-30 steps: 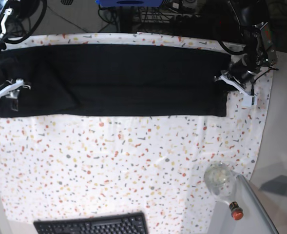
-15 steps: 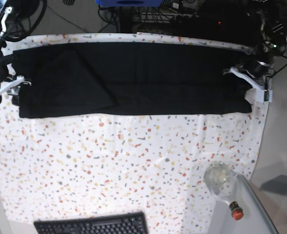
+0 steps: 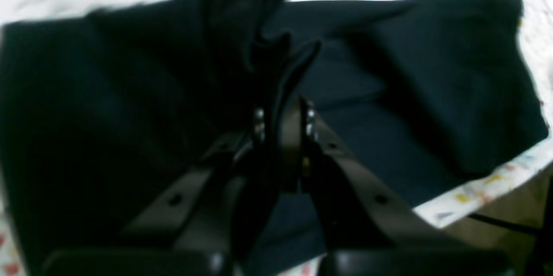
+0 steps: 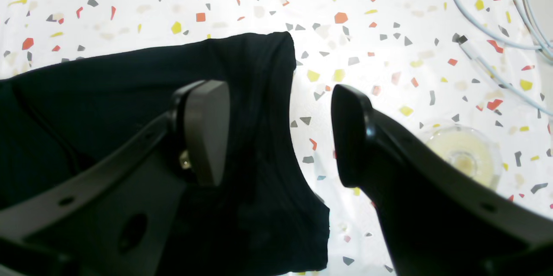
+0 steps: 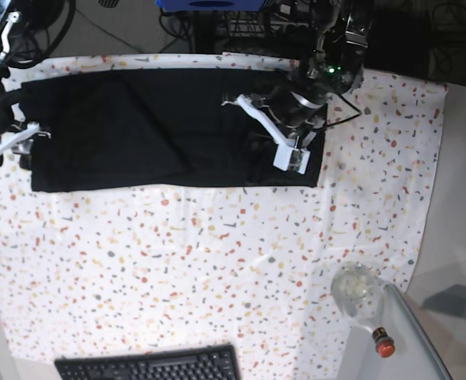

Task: Layout the t-shirt on the table in an organized manner, then fold the t-shirt properly
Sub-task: 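Lift the strip end with the left gripper and fold it toward the right gripper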

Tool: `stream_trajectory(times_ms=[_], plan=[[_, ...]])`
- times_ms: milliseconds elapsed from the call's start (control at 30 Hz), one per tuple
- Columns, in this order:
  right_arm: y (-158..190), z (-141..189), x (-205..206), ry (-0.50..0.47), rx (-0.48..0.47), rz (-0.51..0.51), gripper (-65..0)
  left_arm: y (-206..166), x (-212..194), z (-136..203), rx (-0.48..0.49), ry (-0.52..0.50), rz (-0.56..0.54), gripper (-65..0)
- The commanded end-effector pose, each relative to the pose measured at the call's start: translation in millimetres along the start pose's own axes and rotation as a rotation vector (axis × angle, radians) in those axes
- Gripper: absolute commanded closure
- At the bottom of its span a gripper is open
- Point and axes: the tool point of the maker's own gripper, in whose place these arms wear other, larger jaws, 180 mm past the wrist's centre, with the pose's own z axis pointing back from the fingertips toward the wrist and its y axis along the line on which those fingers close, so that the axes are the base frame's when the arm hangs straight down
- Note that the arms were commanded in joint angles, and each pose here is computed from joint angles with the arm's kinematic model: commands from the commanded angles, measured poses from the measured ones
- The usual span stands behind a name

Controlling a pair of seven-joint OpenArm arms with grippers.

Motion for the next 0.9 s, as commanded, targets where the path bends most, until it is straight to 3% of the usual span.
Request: stream_trajectory(times_ms=[0, 400, 867], plan=[[-2.3, 2.0, 14.5, -0.05, 0.0, 0.006, -34.7, -5.9, 11.5, -4.2, -0.014, -0.036, 0.003, 0.0], [-3.3, 2.2, 14.8, -0.05, -0.002, 0.007, -34.7, -48.7, -2.2, -44.7, -0.083, 0.048, -0.028, 0.0], [-2.0, 0.1, 21.1, -0.064, 0.001, 0.005, -34.8, -45.6, 2.4, -46.9, -0.076, 0.04, -0.027, 0.0]])
